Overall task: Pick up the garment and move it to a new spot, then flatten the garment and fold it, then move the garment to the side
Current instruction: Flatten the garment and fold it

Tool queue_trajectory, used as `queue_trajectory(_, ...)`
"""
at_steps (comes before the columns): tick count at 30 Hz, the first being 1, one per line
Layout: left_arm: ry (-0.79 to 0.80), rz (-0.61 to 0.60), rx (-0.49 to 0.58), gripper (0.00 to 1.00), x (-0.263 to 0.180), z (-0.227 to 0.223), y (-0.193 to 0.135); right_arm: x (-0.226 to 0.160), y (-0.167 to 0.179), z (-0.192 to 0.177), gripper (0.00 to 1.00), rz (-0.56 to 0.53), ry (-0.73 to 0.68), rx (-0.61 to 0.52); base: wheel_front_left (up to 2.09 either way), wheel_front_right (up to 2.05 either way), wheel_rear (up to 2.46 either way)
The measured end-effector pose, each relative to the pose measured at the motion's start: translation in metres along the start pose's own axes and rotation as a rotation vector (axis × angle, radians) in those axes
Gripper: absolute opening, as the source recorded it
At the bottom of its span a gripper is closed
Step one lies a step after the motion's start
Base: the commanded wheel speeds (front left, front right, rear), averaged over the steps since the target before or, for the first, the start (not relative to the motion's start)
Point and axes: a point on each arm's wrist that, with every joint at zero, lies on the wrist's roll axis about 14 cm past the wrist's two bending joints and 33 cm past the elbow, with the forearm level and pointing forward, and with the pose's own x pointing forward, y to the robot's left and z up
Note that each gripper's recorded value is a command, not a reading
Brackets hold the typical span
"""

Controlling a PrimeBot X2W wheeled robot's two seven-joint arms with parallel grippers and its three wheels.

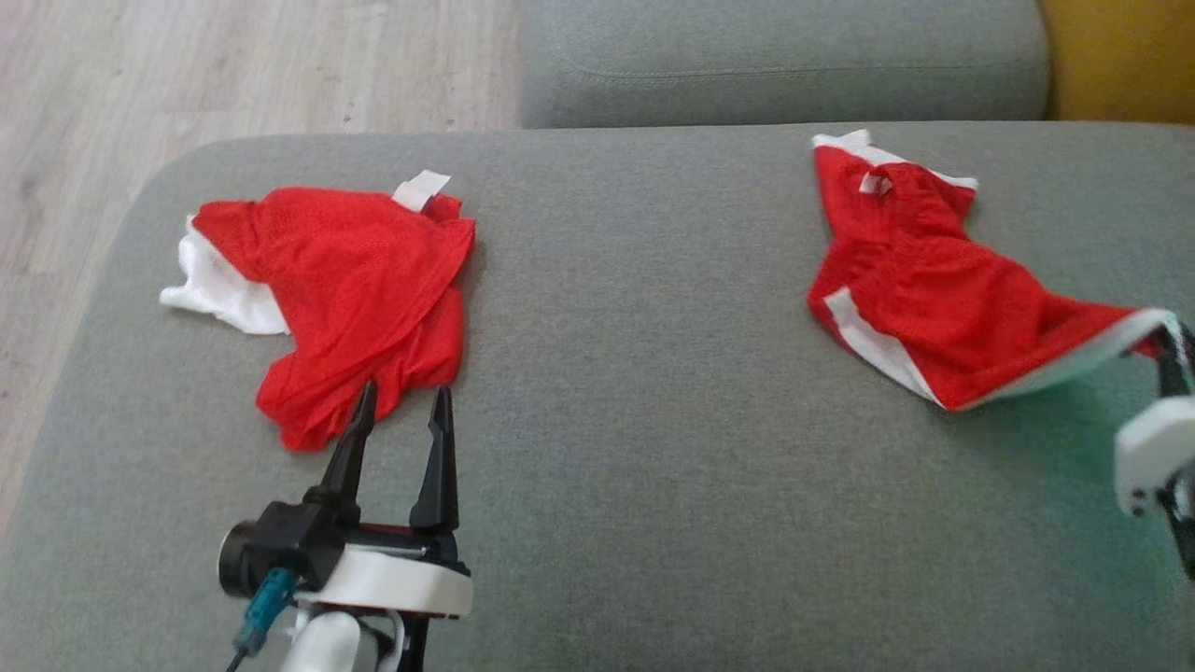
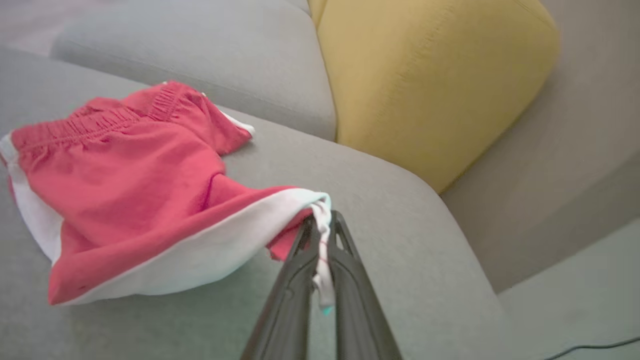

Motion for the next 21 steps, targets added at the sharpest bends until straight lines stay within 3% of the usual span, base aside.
queue_trajectory(1, -0.001, -0.005, 0.0, 1.0, 0.001, 0.0, -0.002, -0.006, -0.005, -0.004, 0.0, -0.014, 0.014, -0.025, 0.0, 0.0, 0.0)
queue_trajectory(2, -0.001, -0.006, 0.001, 1.0, 0.001, 0.0, -0.003, -0.011, -0.007, -0.008, 0.12, -0.027, 0.029, -0.031, 0.0, 0.0, 0.0)
queue_trajectory(3, 0.0, -0.008, 0.001, 1.0, 0.002, 0.0, -0.004, -0.017, -0.009, -0.01, 0.97, -0.041, 0.041, -0.03, 0.0, 0.0, 0.0)
queue_trajectory(8, 0.012, -0.028, -0.003, 1.0, 0.007, -0.004, -0.01, -0.036, -0.005, -0.013, 1.0, -0.079, 0.048, 0.018, 0.0, 0.0, 0.0)
queue_trajectory(14, 0.025, -0.041, -0.006, 1.0, 0.01, -0.009, -0.013, -0.042, 0.004, 0.022, 1.0, -0.097, -0.102, 0.079, 0.0, 0.0, 0.0)
queue_trajectory(21, 0.036, -0.05, -0.009, 1.0, 0.011, -0.013, -0.014, -0.046, 0.061, 0.063, 1.0, 0.064, -0.271, 0.218, 0.0, 0.0, 0.0)
